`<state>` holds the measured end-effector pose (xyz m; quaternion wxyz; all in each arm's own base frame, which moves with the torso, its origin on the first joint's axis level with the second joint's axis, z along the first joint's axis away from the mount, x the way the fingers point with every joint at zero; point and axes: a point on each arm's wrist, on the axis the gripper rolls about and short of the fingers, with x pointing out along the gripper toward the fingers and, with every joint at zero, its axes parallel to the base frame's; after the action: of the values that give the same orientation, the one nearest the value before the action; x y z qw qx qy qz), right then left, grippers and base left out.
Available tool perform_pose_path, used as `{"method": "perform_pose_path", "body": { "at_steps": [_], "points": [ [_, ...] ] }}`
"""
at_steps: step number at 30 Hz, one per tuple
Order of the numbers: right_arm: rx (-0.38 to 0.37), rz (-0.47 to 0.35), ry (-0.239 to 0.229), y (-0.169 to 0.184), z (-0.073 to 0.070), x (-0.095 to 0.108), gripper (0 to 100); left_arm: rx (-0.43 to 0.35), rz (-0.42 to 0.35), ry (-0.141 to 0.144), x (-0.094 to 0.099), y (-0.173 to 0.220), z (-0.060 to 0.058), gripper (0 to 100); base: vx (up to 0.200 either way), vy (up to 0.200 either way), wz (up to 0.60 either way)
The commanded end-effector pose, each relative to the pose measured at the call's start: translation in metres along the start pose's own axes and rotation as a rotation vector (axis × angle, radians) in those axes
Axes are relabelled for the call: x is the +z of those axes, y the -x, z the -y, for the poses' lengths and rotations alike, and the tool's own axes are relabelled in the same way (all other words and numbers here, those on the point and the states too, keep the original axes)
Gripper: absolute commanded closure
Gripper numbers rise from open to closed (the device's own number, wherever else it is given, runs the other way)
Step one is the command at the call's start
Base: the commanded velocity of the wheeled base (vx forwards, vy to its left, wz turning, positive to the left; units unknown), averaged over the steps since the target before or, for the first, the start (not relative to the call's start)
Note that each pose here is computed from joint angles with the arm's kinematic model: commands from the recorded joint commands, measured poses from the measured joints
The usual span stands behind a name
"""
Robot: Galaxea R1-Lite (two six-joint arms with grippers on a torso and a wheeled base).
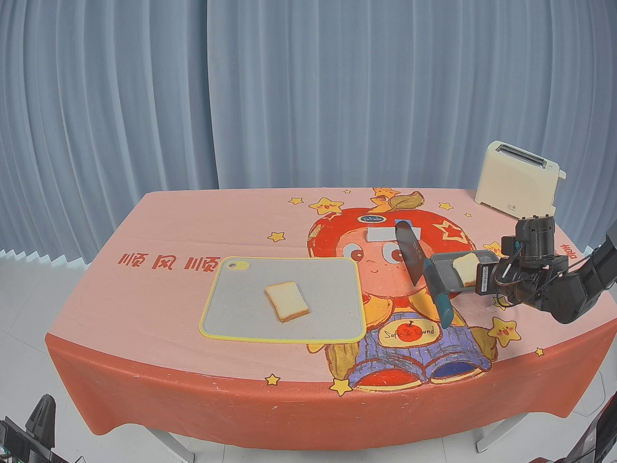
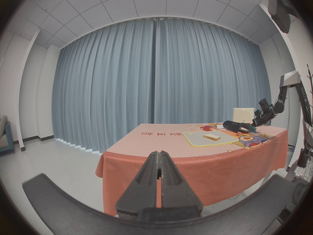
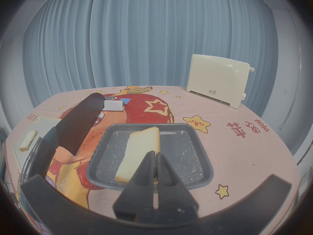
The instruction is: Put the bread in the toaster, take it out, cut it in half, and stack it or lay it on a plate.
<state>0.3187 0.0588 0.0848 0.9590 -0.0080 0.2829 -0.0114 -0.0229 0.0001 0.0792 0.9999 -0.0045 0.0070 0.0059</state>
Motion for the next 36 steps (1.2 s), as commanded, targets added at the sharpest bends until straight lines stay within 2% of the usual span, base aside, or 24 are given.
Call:
{"method": "perform_pose_path", "body": {
  "at_steps": [1, 20, 21, 36],
  "points": [
    [0.001, 0.001, 0.001, 0.0001, -0.0002, 0.0001, 100, 0.001, -0.012, 0.0, -0.0036, -0.0009, 0.0, 100, 0.0, 0.0, 0.0],
    [-0.001, 0.004, 0.001, 0.0009, -0.0005, 0.0008, 100, 0.001, -0.01, 0.0, -0.0036, -0.0008, 0.0, 100, 0.0, 0.0, 0.0],
    [-0.001, 0.004, 0.001, 0.0009, -0.0005, 0.0008, 0, 0.001, -0.012, 0.0, -0.0036, -0.0009, 0.0, 100, 0.0, 0.0, 0.0],
    [0.005, 0.01, 0.002, 0.004, -0.0016, 0.0017, 0, 0.001, -0.012, 0.0, -0.0036, -0.0009, 0.0, 100, 0.0, 0.0, 0.0]
  ]
}}
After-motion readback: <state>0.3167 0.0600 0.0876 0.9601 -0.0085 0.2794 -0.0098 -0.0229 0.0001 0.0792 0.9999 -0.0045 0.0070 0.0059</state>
